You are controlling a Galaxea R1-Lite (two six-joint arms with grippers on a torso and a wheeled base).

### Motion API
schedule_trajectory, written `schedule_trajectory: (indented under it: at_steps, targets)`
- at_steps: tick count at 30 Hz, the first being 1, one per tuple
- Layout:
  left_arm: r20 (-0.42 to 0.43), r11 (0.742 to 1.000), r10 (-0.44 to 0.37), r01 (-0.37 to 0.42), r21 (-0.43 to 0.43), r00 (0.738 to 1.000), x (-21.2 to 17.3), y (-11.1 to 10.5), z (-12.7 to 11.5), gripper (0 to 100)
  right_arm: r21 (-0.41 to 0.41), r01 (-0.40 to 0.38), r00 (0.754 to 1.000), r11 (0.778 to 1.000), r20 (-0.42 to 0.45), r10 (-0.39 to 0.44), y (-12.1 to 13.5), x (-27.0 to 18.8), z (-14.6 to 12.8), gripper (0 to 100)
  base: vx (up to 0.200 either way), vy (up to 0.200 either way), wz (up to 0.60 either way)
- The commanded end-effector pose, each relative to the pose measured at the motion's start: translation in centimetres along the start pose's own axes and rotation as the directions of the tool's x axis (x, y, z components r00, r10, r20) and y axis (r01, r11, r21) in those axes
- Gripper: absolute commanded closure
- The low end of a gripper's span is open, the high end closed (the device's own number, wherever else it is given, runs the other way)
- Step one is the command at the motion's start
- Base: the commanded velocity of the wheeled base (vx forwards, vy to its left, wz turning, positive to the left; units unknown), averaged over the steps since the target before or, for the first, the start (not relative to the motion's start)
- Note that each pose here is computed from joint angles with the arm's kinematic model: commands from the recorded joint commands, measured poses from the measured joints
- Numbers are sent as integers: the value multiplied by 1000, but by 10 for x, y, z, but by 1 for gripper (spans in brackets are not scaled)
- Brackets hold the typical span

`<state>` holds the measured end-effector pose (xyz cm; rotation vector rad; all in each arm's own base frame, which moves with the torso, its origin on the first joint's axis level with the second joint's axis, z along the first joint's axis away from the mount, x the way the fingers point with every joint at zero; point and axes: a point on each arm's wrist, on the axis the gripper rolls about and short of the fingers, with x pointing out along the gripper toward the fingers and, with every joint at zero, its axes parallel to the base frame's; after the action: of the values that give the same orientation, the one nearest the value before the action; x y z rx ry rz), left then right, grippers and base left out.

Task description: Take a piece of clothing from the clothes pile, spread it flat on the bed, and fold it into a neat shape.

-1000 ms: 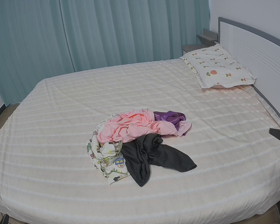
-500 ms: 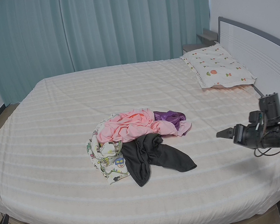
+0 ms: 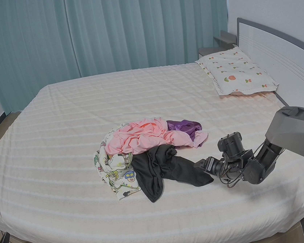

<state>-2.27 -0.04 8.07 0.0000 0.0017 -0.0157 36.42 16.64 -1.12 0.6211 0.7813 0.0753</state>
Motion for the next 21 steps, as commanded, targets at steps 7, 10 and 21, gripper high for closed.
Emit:
schedule_trajectory:
  at_steps: [7, 10, 21]
  targets:
    - [-4, 1000, 0, 0, 0, 1000, 0, 0, -4, 0, -45, 5, 1000, 999, -2, -5, 1, 33, -9, 0, 0, 0, 0]
    - [-4, 1000, 0, 0, -2, 1000, 0, 0, -4, 0, -58, -3, 1000, 998, 11, 4, 4, 40, -7, 0, 0, 0, 0]
    - [-4, 1000, 0, 0, 0, 1000, 0, 0, -4, 0, -130, -2, 1000, 991, -22, -1, 2, 41, -14, 100, 0, 0, 0]
